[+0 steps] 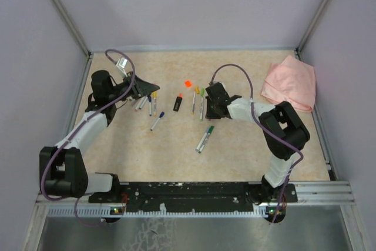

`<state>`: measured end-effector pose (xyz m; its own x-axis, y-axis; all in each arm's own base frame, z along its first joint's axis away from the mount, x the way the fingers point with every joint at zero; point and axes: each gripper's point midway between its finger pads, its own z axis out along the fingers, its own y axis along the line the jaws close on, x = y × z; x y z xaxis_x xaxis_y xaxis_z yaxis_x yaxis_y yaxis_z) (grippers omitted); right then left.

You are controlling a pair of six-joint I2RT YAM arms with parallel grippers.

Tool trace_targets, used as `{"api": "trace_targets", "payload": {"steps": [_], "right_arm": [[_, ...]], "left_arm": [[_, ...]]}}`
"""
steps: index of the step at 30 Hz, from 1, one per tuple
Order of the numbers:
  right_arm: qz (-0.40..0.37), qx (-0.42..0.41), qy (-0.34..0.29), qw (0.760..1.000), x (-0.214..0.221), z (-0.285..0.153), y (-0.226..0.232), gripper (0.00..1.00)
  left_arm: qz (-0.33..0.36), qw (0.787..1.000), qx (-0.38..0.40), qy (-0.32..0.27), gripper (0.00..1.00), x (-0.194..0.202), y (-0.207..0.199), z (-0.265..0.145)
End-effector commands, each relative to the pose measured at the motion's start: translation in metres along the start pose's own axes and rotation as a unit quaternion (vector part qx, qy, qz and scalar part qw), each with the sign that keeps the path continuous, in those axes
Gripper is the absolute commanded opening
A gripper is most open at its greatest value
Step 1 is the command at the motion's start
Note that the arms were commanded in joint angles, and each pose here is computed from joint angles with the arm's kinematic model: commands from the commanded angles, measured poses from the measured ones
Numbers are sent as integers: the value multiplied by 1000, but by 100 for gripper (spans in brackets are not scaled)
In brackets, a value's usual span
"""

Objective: Open the pen caps
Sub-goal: Place the pen at the center of the board.

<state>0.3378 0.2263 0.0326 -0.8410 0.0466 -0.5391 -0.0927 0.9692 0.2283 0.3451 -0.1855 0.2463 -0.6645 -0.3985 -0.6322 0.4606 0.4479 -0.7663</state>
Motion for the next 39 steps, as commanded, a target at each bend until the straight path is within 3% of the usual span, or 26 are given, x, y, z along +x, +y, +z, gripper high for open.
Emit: {"api": "trace_targets", "payload": {"steps": [1, 8, 17, 29, 32, 35, 39], "right_arm": [[2, -5, -12, 1000, -18, 6, 6, 9], [10, -17, -1, 1000, -12, 4, 10, 25], [18, -31, -13, 999, -16, -10, 14, 32], [-15, -81, -150, 985, -81, -100, 29, 51], [-13, -95, -179, 979, -85, -120, 25, 60], [5, -133, -200, 971, -77, -136, 19, 71], [77, -168, -203, 962, -61, -140, -9, 72]], "left_arm": [[14, 1000, 11, 7, 0, 5, -7, -3], [20, 1000, -2, 15, 0, 6, -4, -2], [30, 999, -2, 32, 0, 14, -10, 9], [75, 993, -40, 78, 0, 54, -18, 61], [74, 991, -58, 91, 0, 67, -14, 80], [80, 988, -87, 98, 0, 77, -10, 102], [114, 979, -125, 110, 1, 92, -3, 135]]}}
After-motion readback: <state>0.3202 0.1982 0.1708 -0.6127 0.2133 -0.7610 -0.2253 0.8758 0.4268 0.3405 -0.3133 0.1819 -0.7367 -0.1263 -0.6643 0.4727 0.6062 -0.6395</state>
